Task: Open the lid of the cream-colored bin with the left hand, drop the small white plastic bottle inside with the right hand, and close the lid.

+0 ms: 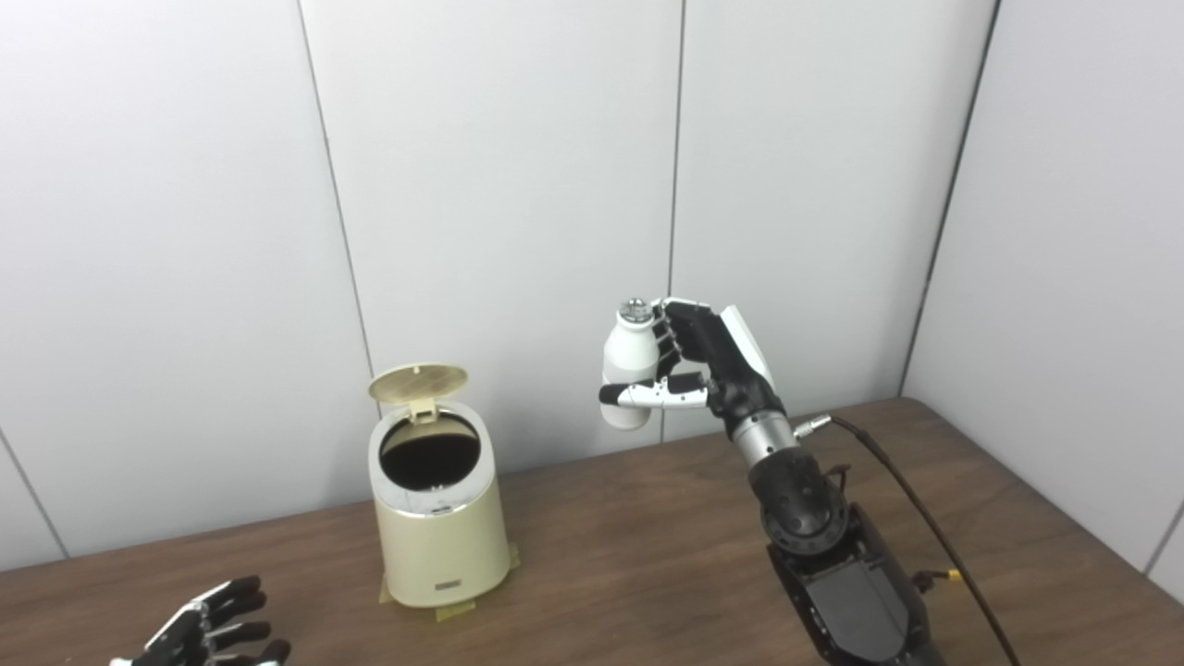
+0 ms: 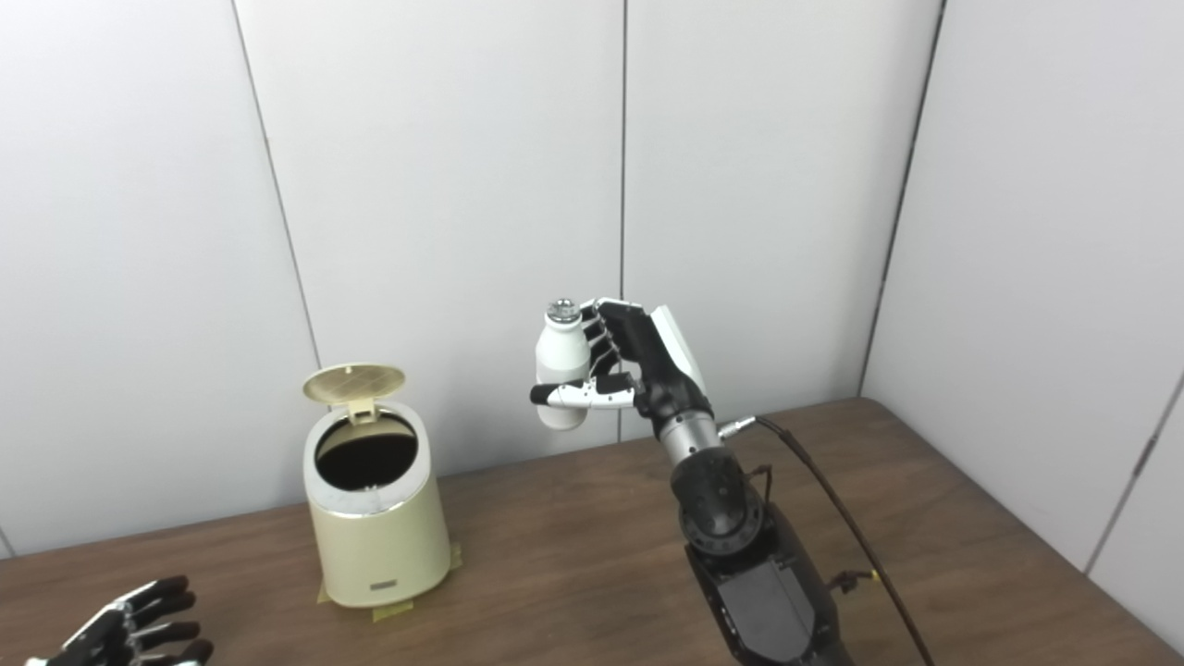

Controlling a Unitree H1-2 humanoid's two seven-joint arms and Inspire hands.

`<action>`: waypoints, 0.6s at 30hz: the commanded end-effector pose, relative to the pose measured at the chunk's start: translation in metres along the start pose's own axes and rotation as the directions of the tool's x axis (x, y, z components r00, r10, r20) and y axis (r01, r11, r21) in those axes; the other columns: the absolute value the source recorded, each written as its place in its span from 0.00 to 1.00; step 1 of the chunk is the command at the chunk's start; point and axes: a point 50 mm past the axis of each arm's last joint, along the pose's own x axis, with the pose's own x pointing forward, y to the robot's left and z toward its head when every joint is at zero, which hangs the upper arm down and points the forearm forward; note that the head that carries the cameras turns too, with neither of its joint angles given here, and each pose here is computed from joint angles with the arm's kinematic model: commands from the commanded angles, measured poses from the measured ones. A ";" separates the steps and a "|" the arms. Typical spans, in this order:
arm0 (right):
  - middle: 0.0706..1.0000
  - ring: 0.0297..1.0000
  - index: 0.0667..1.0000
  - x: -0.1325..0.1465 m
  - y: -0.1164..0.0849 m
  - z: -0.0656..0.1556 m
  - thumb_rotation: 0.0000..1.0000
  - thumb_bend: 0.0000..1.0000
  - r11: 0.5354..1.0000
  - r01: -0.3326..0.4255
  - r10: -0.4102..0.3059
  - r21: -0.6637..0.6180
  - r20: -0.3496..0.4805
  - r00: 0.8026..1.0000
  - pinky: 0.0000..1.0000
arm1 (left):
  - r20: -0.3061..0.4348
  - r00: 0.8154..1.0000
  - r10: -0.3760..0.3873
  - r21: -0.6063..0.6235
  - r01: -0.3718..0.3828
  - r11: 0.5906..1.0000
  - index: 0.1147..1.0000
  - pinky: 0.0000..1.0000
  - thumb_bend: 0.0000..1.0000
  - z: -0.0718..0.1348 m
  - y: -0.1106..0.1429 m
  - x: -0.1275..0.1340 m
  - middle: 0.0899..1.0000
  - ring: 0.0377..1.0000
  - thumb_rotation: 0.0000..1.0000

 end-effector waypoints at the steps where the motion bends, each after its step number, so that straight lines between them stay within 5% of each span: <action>1: 0.44 0.37 0.51 0.016 -0.005 0.031 0.00 0.51 1.000 0.012 -0.010 -0.014 0.098 0.995 0.32 | 0.109 0.994 0.008 -0.003 -0.008 1.000 0.74 0.54 0.56 0.021 -0.002 0.016 0.73 0.66 0.00; 10: 0.45 0.38 0.49 0.022 0.017 0.035 0.00 0.52 0.995 -0.062 0.052 0.071 0.145 0.988 0.33 | 0.089 0.996 0.013 -0.019 -0.012 1.000 0.73 0.56 0.66 0.012 -0.018 0.013 0.71 0.65 0.15; 18: 0.45 0.36 0.51 0.021 0.036 0.047 0.00 0.51 0.990 -0.112 0.095 0.084 0.179 0.979 0.32 | 0.100 0.995 0.014 -0.010 -0.013 1.000 0.73 0.56 0.66 0.014 -0.025 0.013 0.70 0.65 0.18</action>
